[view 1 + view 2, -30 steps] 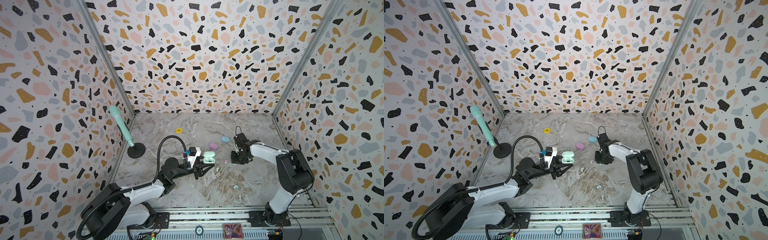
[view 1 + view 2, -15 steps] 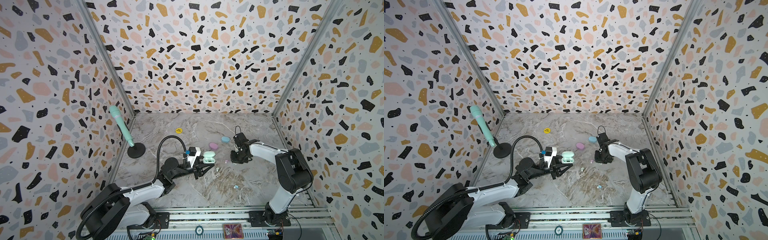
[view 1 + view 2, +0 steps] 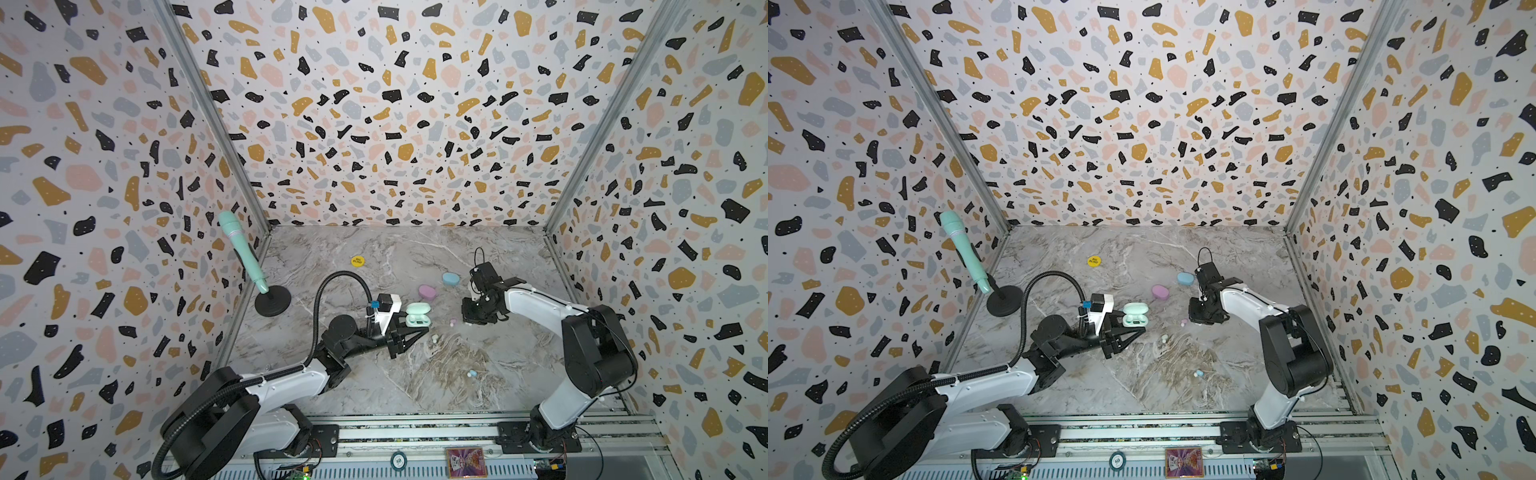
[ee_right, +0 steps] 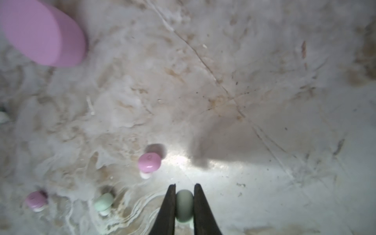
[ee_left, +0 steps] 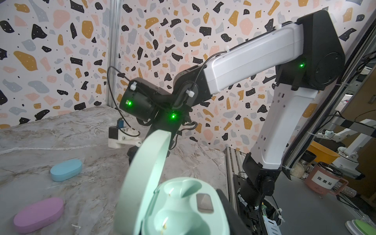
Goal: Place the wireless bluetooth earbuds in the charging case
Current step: 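Close the right gripper on the mint earbud and lift it, then carry the mint earbud with the right gripper toward the case in the left gripper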
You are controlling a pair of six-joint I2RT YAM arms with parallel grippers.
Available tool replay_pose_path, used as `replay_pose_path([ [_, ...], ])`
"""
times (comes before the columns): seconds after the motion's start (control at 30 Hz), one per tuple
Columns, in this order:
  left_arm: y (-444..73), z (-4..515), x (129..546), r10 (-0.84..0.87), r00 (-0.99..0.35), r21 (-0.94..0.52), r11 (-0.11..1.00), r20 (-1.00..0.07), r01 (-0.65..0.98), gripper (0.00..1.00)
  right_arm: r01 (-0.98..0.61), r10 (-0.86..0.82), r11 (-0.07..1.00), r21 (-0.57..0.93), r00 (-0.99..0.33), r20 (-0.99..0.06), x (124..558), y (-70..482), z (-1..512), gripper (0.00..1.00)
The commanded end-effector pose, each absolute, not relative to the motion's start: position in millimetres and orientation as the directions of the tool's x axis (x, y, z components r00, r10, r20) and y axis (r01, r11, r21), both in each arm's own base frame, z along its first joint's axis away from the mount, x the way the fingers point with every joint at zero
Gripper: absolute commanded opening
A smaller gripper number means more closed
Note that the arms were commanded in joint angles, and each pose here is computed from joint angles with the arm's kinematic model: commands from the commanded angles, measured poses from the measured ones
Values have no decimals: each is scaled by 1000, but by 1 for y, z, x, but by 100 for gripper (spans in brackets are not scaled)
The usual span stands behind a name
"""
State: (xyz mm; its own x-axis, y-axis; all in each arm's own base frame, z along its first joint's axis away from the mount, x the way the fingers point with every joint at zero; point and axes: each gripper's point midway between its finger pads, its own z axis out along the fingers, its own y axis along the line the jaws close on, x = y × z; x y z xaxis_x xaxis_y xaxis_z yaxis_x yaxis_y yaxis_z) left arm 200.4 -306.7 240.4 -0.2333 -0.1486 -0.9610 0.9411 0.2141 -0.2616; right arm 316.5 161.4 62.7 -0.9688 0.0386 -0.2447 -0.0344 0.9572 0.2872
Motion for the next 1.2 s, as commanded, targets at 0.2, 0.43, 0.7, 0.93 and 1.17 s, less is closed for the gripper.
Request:
replay_pose_path([
  [0.2,-311,268,204,-195,-160,-197,190,-968,962,13,-128,42,868,479,-943,-330,292,179,139,8],
  [0.43,-316,276,207,-211,-143,-181,175,-967,968,13,-269,26,755,597,-899,-438,275,196,202,8],
  [0.7,-315,273,198,-246,-151,-184,118,-957,976,15,-488,-6,550,678,-814,-581,235,214,276,9],
  [0.93,-315,272,194,-231,-141,-170,109,-963,979,15,-609,-57,383,695,-766,-640,199,227,303,8],
  [1.17,-315,273,193,-220,-133,-159,109,-966,981,15,-683,-136,277,676,-724,-676,178,254,317,8],
])
